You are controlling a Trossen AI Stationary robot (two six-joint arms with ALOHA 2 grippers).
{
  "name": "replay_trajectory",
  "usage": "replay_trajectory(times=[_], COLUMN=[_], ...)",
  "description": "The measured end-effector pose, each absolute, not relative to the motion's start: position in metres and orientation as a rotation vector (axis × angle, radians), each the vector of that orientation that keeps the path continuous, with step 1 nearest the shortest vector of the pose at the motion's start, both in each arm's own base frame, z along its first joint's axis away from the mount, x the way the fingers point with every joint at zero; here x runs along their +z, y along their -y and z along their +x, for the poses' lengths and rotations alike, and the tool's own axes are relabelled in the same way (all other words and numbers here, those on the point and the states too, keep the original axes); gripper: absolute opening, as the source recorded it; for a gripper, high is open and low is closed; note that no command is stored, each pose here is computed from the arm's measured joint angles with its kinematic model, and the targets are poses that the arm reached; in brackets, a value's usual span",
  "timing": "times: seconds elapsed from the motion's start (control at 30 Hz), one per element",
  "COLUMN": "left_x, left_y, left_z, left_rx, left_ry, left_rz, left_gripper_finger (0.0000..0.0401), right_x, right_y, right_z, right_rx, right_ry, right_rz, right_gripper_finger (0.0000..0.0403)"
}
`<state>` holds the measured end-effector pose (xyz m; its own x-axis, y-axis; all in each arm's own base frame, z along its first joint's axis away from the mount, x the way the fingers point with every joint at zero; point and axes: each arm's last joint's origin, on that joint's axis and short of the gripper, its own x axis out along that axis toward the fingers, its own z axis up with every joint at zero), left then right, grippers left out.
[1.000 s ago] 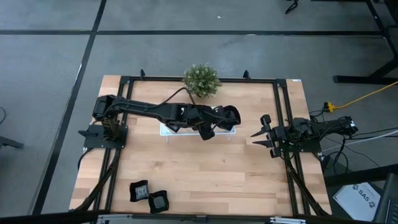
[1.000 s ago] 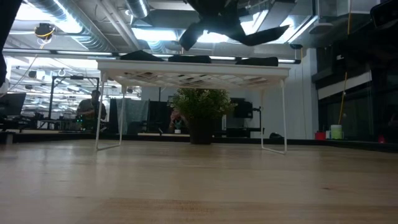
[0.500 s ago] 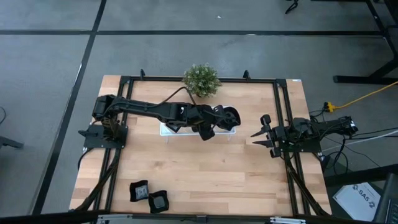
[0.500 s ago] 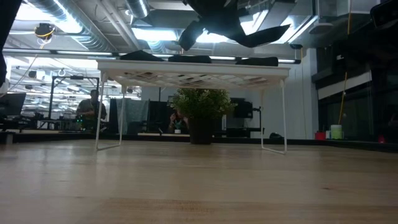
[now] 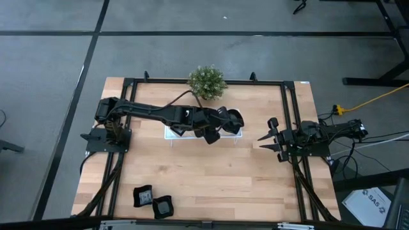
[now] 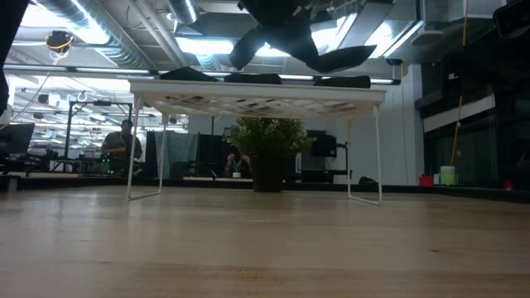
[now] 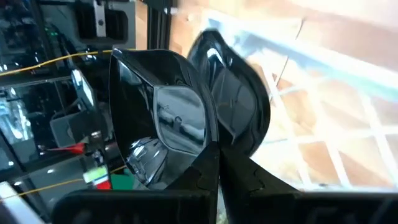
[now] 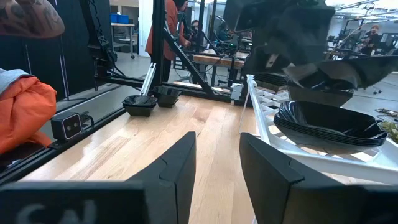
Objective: Pick & Place Mini shaped plates
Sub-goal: Stack the black leaf-shaped plate on top of the black leaf-shaped plate on the shelf
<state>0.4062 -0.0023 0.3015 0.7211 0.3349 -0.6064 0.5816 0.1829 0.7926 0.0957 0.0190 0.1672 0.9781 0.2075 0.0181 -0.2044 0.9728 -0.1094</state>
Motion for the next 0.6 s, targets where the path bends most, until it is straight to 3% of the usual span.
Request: replay_trajectory(times=[0.37, 0.6], left_x=[0.3014, 0.2988], left_y=[0.0032, 0.004], left_z=[0.4066, 0.4046], left_rx=[-0.213, -0.243], left_ry=[-0.79, -0.802], left_rz=[1.371, 1.323], left_gripper_finger=[0.0003, 0.003], right_x=[0.1672, 0.1673], right_y=[-0.019, -0.019], right_z=[0.0957, 0.0957], right_rx=[0.208, 0.208], right_ry=[0.029, 0.03], right_rz=[-0.107, -0.108], right_gripper_finger=[0.0124, 0.0124])
